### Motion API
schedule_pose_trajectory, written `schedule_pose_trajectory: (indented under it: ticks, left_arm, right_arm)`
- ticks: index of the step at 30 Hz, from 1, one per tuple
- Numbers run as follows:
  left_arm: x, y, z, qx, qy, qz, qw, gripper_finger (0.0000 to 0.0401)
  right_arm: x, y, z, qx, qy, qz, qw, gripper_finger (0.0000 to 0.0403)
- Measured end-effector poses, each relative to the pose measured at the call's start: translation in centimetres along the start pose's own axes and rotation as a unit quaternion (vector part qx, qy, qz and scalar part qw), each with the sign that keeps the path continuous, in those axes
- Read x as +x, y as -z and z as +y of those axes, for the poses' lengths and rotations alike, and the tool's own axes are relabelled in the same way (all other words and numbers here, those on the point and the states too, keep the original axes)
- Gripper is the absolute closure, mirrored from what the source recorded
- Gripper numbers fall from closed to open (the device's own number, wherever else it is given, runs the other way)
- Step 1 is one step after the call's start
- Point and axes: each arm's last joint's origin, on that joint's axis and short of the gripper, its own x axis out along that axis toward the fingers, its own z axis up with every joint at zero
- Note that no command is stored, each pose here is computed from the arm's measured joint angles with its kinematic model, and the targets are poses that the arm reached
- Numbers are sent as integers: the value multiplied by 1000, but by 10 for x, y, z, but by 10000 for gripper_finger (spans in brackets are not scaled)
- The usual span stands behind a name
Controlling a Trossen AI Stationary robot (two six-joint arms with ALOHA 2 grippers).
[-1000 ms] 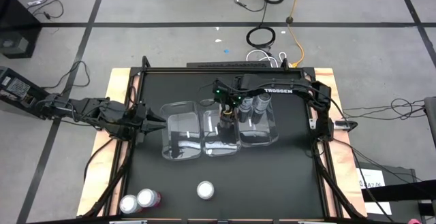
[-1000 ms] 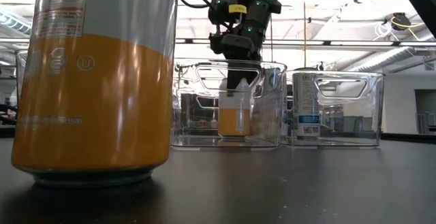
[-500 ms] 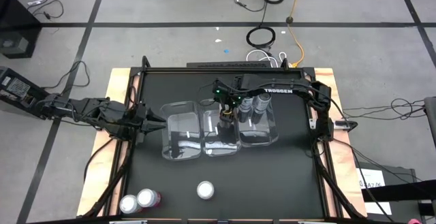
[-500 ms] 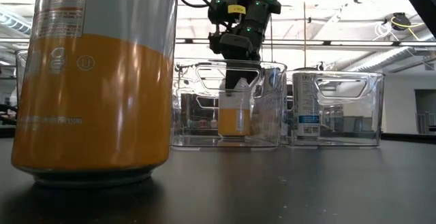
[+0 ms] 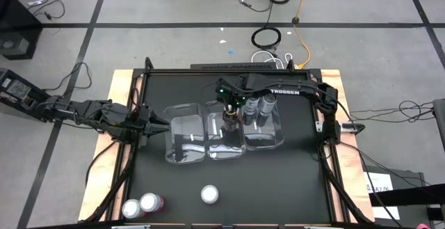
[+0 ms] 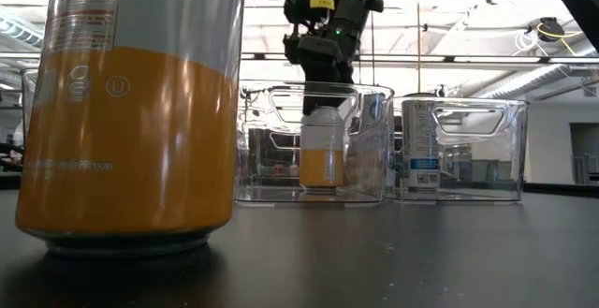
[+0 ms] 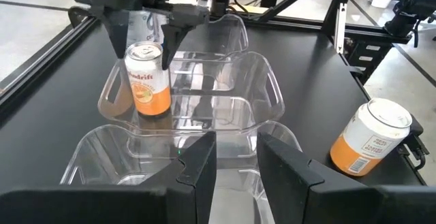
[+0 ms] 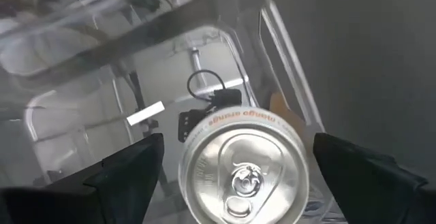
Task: Sort soda cans
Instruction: Put the right orange soda can into the center transparent bin, then put the orange soda can into the center transparent bin
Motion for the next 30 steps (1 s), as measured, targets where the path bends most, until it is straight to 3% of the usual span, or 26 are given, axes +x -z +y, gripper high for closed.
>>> schedule_pose_trajectory:
  ticks: [7, 16, 21, 30]
  left_arm:
    - [0, 0, 0, 0, 0, 0, 1000, 285]
    - [0, 0, 0, 0, 0, 0, 1000, 285]
    - [0, 0, 0, 0, 0, 0, 1000, 285]
    - [0, 0, 0, -1, 0, -1, 1000, 285]
  right_arm:
    - [-26, -11, 1, -20, 1, -7, 1000, 14]
    - [-74, -32, 11, 47, -10, -70, 996, 14]
    - [-78, -35, 35, 36, -28, -91, 995, 14]
    - [-79, -15, 102, -23, -57, -51, 997, 14]
